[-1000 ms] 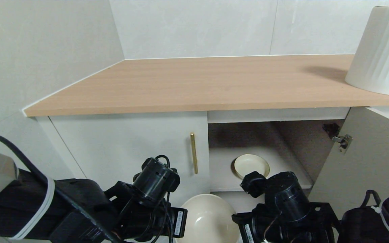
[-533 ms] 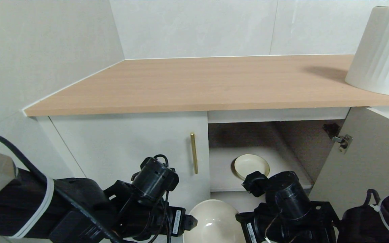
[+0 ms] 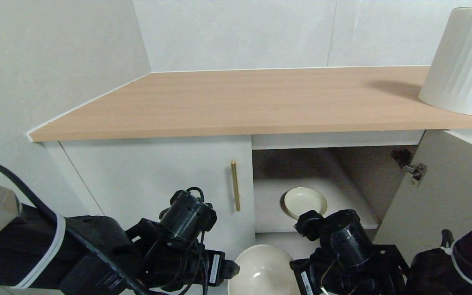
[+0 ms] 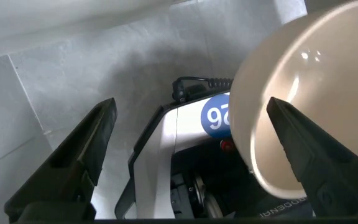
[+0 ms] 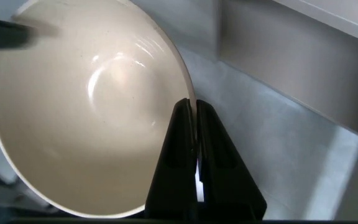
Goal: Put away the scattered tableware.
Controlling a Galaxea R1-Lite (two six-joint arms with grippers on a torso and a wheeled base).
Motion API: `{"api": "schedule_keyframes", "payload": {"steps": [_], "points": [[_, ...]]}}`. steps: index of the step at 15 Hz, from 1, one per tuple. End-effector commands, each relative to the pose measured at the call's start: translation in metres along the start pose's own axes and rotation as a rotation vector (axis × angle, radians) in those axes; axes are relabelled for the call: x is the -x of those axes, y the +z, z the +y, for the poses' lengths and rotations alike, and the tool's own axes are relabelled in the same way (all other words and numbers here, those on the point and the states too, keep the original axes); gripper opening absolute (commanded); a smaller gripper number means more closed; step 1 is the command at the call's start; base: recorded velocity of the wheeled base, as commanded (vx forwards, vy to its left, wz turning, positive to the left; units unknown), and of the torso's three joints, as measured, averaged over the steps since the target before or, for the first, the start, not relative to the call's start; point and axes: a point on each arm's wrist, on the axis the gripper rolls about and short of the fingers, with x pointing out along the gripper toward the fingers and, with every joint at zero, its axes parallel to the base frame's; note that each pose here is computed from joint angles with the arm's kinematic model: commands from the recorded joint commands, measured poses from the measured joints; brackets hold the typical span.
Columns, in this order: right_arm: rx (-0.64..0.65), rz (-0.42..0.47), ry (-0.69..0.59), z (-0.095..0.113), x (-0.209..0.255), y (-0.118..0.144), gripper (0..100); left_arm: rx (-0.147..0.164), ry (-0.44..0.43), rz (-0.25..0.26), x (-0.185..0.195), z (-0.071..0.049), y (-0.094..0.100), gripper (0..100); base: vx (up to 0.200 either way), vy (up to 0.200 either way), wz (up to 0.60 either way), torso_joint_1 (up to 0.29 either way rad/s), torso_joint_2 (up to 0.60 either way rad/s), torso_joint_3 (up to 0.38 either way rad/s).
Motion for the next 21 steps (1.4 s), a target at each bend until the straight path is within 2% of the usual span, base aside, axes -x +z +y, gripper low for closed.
{"api": "schedule_keyframes", "payload": {"steps": [1, 3, 7, 10, 13, 15, 21], "points": [[-0.006, 0.034, -0.034, -0.006, -0.006, -0.003, 0, 0.004, -0.002, -0.003, 0.001, 0.000, 0.000, 100, 0.000, 0.000, 0.00, 0.000, 0.00, 0.000], [-0.032, 0.093, -0.136, -0.021, -0.013, -0.002, 0, 0.017, -0.003, -0.013, 0.002, 0.000, 0.002, 100, 0.000, 0.000, 0.00, 0.000, 0.00, 0.000], [-0.097, 0.115, -0.260, -0.047, -0.025, -0.005, 0, 0.019, -0.005, -0.017, 0.003, -0.001, 0.003, 100, 0.000, 0.000, 0.00, 0.000, 0.00, 0.000], [-0.215, 0.075, -0.302, -0.061, -0.034, 0.006, 0, 0.022, -0.004, -0.017, 0.003, 0.000, 0.003, 100, 0.000, 0.000, 0.00, 0.000, 0.00, 0.000], [-0.366, -0.016, -0.329, -0.075, -0.037, 0.028, 0, 0.022, -0.004, -0.017, 0.003, 0.000, 0.004, 100, 0.000, 0.000, 0.00, 0.000, 0.00, 0.000], [-0.427, -0.048, -0.329, -0.079, -0.038, 0.035, 0, 0.023, -0.004, -0.019, 0.003, 0.000, 0.004, 100, 0.000, 0.000, 0.00, 0.000, 0.00, 0.000], [-0.643, -0.147, -0.371, -0.112, -0.055, 0.057, 0, 0.024, -0.004, -0.019, 0.003, 0.000, 0.004, 100, 0.000, 0.000, 0.00, 0.000, 0.00, 0.000]]}}
